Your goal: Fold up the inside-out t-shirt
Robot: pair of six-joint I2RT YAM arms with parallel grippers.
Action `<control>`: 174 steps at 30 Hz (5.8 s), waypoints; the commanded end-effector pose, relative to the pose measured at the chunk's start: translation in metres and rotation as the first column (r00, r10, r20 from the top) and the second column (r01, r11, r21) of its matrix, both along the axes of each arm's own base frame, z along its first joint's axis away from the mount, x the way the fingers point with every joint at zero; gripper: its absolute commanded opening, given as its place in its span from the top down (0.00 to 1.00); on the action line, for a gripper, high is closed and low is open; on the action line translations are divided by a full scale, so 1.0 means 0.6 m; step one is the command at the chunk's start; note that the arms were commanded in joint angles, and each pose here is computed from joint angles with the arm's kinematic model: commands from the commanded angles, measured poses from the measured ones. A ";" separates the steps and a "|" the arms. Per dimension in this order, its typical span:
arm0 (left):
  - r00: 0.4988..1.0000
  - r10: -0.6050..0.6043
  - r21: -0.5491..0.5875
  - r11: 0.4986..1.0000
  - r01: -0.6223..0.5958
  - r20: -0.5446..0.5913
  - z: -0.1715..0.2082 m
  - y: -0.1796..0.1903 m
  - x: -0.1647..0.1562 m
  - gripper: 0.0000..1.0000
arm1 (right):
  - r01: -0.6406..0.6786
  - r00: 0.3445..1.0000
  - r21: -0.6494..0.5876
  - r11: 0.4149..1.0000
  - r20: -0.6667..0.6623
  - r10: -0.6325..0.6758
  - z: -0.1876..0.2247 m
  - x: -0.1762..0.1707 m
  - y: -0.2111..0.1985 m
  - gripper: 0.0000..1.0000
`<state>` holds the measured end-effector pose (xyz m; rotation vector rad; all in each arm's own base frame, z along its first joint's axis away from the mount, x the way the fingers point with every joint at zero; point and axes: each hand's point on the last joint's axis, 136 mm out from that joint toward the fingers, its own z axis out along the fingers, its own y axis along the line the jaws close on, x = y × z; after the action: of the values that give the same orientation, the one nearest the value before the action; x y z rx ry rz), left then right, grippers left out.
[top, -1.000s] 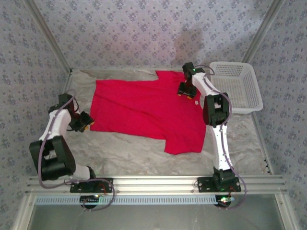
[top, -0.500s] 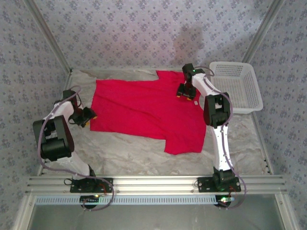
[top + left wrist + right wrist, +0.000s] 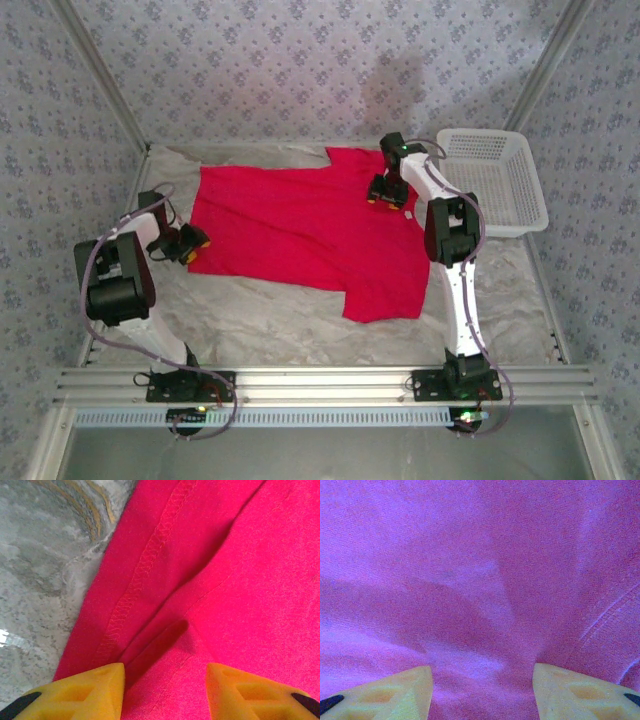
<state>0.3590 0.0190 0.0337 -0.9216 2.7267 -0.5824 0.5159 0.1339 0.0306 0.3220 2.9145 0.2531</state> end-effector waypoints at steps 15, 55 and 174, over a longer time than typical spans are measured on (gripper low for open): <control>1.000 0.005 -0.105 0.994 -0.003 0.016 0.011 -0.037 -0.025 0.88 | -0.006 1.000 0.032 0.999 -0.011 0.006 0.010 -0.006 0.008 0.42; 0.967 0.244 -0.087 0.968 -0.237 0.076 0.088 -0.079 -0.263 0.99 | 0.152 0.988 -0.030 0.988 -0.011 -0.153 -0.005 0.051 -0.076 0.42; 0.990 0.028 -0.057 0.998 -0.020 0.137 0.029 -0.078 -0.046 0.77 | 0.070 0.997 0.088 0.994 -0.016 -0.069 0.062 -0.189 -0.024 0.77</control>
<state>0.3338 -0.0229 0.0518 -0.9119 2.5607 -0.6743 0.3966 0.1161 0.0698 0.4430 2.9103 0.3565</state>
